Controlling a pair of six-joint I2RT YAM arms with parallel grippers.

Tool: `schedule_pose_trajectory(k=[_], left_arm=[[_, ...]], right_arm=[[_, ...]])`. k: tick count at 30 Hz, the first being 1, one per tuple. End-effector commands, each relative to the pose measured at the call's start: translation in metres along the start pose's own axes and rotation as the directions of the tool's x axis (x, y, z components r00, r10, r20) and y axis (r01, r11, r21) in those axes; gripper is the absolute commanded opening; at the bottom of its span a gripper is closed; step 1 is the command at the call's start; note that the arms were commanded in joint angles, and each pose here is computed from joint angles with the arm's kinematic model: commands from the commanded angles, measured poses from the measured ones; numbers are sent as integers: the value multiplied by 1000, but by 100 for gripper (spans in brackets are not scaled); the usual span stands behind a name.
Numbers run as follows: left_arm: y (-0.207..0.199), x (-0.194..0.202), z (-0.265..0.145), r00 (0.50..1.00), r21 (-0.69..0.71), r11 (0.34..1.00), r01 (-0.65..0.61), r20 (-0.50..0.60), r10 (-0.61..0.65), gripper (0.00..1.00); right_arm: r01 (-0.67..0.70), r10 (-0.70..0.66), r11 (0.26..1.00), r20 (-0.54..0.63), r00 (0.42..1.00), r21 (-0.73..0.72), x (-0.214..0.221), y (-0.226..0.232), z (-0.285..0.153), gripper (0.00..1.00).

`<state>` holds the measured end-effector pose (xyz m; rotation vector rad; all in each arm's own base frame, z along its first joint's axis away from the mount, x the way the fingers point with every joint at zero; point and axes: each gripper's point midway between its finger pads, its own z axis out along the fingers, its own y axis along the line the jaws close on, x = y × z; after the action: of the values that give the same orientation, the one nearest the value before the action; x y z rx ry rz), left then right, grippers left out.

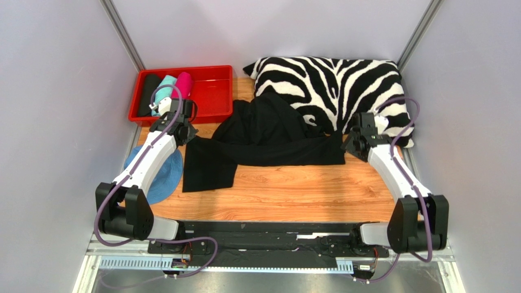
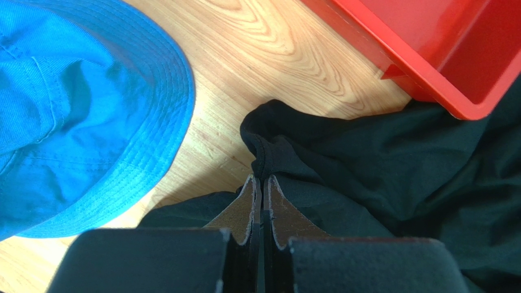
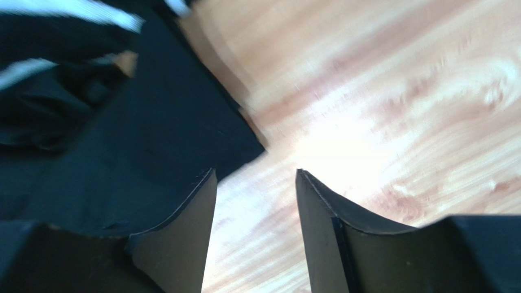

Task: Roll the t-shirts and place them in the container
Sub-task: Flatten out the T-shirt at the center of the board.

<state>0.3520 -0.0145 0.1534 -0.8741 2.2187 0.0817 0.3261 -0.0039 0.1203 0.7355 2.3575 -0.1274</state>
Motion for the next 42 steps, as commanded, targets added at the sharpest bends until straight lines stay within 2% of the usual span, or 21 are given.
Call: schedule_pose_trajectory(k=[1, 5, 16, 19, 22, 23, 24, 25, 29, 34, 38, 39, 42], left_arm=[[-8, -15, -12, 999, 58, 998, 22, 41, -24, 0], [-9, -14, -14, 999, 71, 997, 27, 36, -29, 0], [-7, -16, -16, 999, 69, 998, 15, 42, -18, 0], [-7, -18, -17, 999, 64, 998, 12, 44, -15, 0], [-5, -20, -19, 999, 58, 998, 7, 49, -10, 0], [-4, -19, -20, 999, 55, 998, 5, 48, -7, 0], [-3, -20, -21, 999, 54, 999, 5, 54, -7, 0], [-2, -20, -22, 998, 52, 999, 2, 55, -4, 0], [6, -22, -30, 997, 47, 999, -8, 71, 5, 0], [13, -14, -32, 998, 47, 999, -15, 65, 12, 0], [15, -9, -30, 998, 47, 999, -19, 56, 17, 0], [15, -6, -28, 999, 48, 999, -19, 46, 17, 0], [9, -3, -24, 999, 61, 998, -20, 27, 19, 0]], right_arm=[[-80, 80, 996, 2, 997, -45, 28, -4, 16, 54], [-89, 87, 992, -24, 996, -94, 38, 7, 30, 53], [-117, 112, 991, -90, 990, -60, 51, 13, 70, 47], [-113, 108, 993, -102, 989, -40, 54, 12, 79, 40], [-109, 107, 994, -103, 989, -19, 51, 11, 83, 26], [-101, 101, 995, -99, 990, 4, 47, 7, 81, 11], [-94, 95, 995, -93, 991, 18, 44, 5, 77, 3], [-87, 90, 996, -91, 992, 31, 42, 3, 74, 0], [-21, 32, 991, -86, 996, 130, 33, -26, 40, 0], [5, 5, 989, -66, 998, 145, 22, -48, -10, 0], [39, -20, 990, -137, 990, 133, 37, -54, -23, 0], [43, -24, 991, -146, 989, 129, 39, -52, -21, 3], [59, -33, 991, -207, 978, 119, 48, -44, -7, 24]])
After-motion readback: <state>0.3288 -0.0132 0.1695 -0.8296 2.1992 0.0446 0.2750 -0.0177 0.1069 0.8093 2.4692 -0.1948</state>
